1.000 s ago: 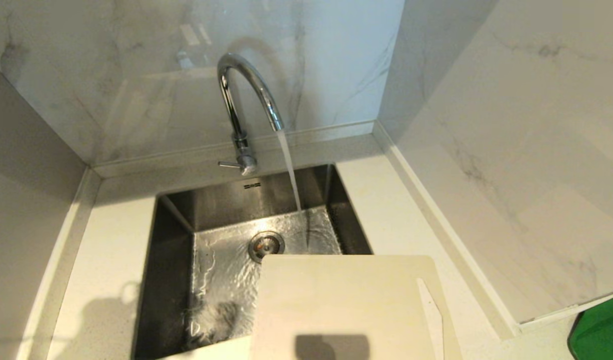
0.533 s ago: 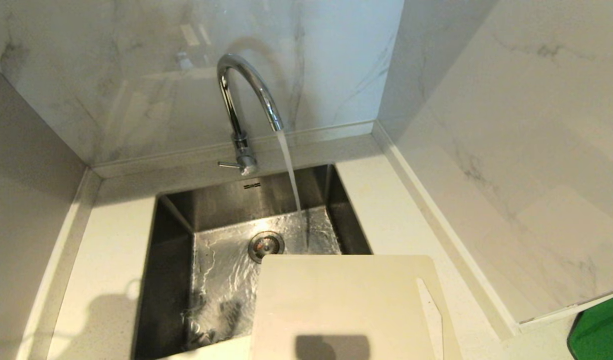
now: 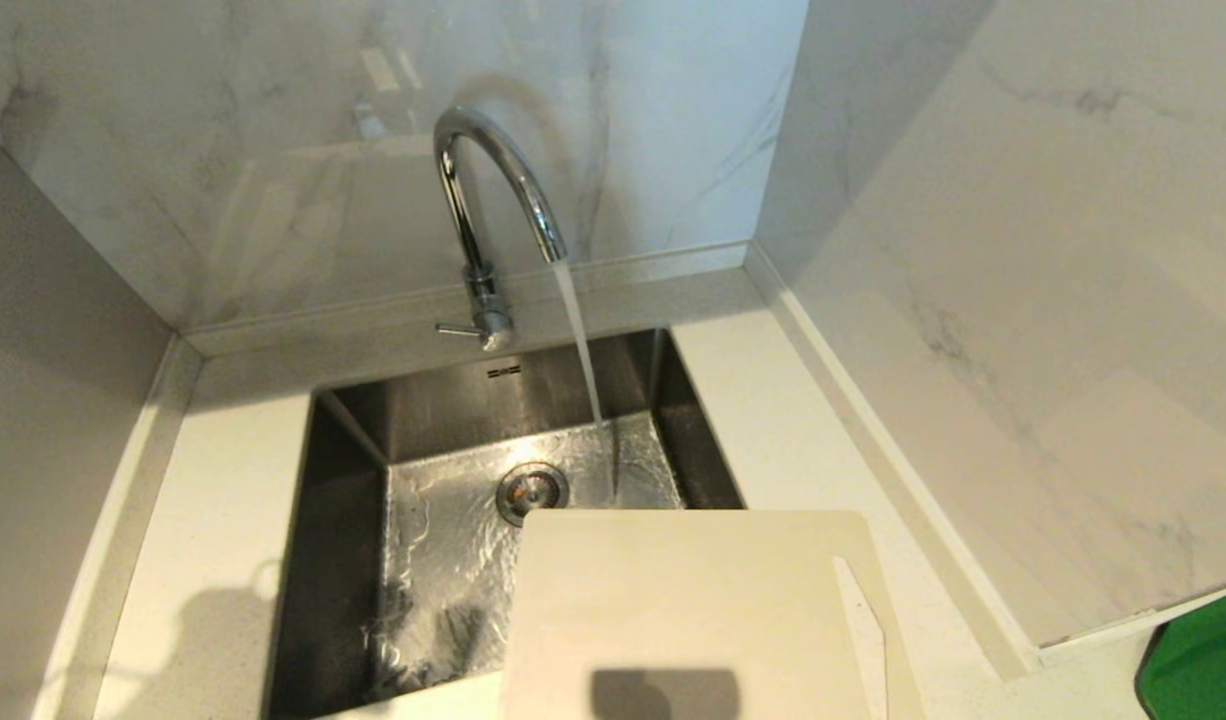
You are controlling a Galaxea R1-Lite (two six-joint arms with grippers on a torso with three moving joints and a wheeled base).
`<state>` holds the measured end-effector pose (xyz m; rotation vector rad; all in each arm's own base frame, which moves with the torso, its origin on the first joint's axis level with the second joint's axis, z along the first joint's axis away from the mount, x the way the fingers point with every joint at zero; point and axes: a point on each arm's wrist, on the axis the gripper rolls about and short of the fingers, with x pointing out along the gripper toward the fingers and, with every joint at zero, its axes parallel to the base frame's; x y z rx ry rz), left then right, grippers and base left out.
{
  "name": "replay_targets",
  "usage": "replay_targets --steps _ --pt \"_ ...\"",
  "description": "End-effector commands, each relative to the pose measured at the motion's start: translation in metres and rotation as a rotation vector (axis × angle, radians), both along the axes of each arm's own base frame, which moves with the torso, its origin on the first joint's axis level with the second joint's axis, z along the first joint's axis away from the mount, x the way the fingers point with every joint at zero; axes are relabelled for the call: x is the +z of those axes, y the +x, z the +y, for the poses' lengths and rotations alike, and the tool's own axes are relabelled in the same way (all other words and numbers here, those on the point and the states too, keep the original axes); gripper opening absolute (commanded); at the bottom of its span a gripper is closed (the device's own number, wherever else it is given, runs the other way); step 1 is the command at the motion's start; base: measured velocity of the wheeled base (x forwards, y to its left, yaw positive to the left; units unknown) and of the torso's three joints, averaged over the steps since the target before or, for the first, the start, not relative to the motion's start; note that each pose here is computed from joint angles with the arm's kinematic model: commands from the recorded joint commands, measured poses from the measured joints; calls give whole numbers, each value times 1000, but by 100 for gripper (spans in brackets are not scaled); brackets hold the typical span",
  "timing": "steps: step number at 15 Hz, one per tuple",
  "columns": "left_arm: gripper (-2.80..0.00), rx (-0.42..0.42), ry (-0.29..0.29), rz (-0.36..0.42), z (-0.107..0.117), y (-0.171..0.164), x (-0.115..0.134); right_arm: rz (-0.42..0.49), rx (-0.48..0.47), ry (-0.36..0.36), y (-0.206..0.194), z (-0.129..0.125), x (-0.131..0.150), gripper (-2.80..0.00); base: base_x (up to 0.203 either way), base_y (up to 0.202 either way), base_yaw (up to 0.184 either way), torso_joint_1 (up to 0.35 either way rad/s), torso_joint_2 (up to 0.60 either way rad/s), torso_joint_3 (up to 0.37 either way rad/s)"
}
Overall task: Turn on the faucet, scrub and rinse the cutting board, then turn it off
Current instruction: Put down the cleaning cloth
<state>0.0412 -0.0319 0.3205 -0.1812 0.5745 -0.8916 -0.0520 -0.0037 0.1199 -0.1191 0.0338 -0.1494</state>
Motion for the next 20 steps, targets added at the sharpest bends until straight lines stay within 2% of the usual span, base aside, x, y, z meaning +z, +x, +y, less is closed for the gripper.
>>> replay_targets --steps 1,2,3,5,6,12,15,20 --pt "-280 1 1 4 1 -1 -1 -51 17 -35 20 0 -24 -280 0 0 0 0 0 0" --pt "-280 1 2 5 1 -1 -1 -80 35 -43 26 1 -31 -280 0 0 0 0 0 0" --pt "-280 1 4 10 0 -1 -1 -126 98 -27 28 2 -32 -280 0 0 0 0 0 0" --pt "-280 0 7 14 0 1 -2 -75 140 97 29 3 -40 -280 0 0 0 0 0 0" --pt "-280 0 8 15 -1 3 -1 -46 156 116 29 4 -43 -280 0 0 0 0 0 0" --pt "-280 27 22 11 -2 6 -2 -36 157 114 29 4 -44 -280 0 0 0 0 0 0" --pt "-280 -4 53 -21 -4 10 -3 -37 154 127 29 4 -44 -280 0 0 0 0 0 0" --pt "-280 -15 55 -55 -11 24 5 -37 154 127 29 4 -44 -280 0 0 0 0 0 0"
